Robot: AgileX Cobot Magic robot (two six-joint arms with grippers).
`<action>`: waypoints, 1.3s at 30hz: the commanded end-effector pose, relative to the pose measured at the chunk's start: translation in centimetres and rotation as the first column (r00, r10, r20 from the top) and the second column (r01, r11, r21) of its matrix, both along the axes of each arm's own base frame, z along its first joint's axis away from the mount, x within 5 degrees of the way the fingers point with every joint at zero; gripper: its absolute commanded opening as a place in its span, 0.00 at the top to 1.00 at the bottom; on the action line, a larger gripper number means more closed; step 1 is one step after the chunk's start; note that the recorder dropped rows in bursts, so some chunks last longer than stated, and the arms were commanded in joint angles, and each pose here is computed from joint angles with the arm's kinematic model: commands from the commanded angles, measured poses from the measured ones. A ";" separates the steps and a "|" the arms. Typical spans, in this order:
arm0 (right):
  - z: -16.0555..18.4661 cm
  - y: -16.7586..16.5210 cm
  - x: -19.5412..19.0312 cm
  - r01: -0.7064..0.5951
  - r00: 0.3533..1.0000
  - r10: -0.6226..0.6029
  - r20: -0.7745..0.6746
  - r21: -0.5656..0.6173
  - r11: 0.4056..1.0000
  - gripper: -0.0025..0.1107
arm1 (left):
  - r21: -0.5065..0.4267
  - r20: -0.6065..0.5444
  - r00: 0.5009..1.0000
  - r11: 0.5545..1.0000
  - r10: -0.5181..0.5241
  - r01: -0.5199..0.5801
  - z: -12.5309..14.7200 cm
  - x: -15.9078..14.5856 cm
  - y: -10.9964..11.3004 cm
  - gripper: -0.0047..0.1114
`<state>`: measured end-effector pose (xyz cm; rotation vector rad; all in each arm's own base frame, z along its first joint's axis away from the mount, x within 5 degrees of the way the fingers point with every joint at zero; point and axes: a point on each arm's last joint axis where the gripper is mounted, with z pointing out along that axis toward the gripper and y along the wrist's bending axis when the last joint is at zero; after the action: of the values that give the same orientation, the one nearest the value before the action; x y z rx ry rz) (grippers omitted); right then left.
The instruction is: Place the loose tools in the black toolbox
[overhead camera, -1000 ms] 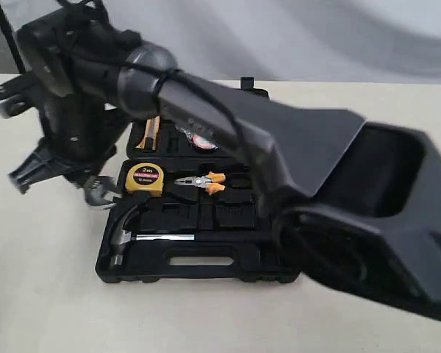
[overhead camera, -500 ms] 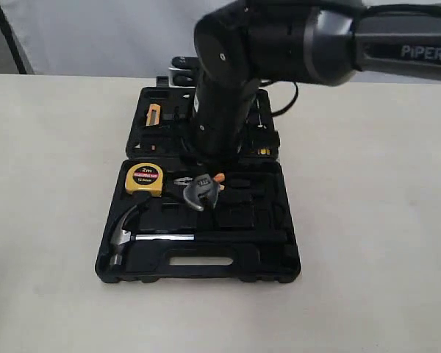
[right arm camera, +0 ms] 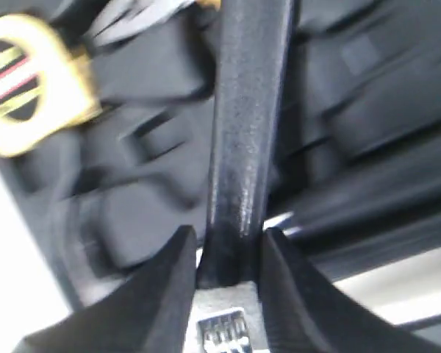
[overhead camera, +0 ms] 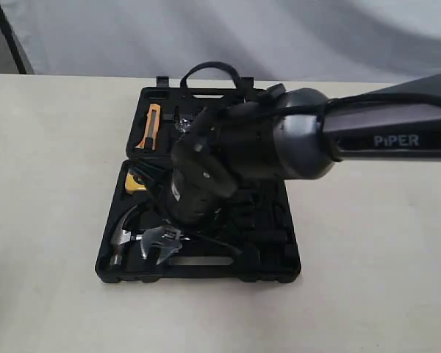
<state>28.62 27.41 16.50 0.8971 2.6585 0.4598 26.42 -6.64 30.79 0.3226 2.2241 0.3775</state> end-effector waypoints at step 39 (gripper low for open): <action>0.9 1.7 4.4 -0.557 -0.623 0.704 -0.341 -0.438 -0.705 0.55 | -0.027 0.005 1.000 1.000 0.001 -0.001 -0.1 -0.2 0.0 0.95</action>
<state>32.54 29.02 17.65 -2.2229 1.8905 0.0225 26.42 -6.64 30.79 0.3226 2.2241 0.3775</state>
